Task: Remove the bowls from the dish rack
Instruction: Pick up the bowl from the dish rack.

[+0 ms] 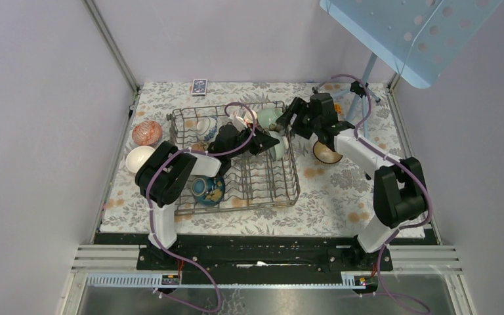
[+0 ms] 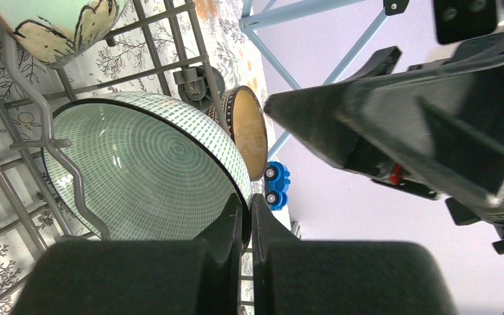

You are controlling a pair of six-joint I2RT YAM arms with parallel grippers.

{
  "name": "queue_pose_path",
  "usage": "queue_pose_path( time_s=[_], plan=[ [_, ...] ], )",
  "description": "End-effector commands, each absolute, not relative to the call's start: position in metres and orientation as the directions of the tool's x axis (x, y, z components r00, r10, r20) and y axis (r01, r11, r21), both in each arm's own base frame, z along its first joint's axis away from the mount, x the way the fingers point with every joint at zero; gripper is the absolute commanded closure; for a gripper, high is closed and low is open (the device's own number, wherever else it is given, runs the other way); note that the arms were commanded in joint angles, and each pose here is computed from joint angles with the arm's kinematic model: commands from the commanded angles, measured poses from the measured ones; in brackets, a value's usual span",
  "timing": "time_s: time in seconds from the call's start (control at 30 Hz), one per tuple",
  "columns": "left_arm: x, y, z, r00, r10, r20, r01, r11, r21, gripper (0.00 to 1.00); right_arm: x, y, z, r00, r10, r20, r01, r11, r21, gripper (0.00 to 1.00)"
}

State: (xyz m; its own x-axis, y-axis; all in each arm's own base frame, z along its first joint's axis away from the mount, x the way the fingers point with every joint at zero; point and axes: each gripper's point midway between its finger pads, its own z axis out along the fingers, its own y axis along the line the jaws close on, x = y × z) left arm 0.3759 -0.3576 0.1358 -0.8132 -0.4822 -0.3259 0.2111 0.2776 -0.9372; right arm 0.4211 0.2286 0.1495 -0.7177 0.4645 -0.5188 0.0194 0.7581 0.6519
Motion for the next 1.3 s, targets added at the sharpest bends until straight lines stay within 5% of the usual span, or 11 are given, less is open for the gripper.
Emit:
queue_pose_path(
  time_s=[0.0,0.73,0.97,1.27],
  plan=[
    [0.375,-0.357,0.185,-0.770,-0.507,-0.389,0.345,0.183,-0.921,1.00,0.424,0.221,0.212,-0.645,0.489,-0.587,-0.043,0.744,0.667,0.19],
    [0.332,-0.343,0.271,-0.752,-0.502,-0.426,0.473,0.038,-0.880,1.00,0.348,0.225,0.316,-0.595,0.488,-0.639,-0.309,0.595,0.742,0.14],
    [0.285,-0.322,0.317,-0.689,-0.425,-0.587,0.603,0.114,-0.790,1.00,0.298,0.204,0.352,-0.545,0.465,-0.698,-0.378,0.607,0.699,0.11],
    [0.220,-0.296,0.332,-0.471,-0.211,-0.856,0.776,0.363,-0.516,1.00,0.228,0.190,0.385,-0.562,0.365,-0.742,-0.469,0.598,0.649,0.11]
  ],
)
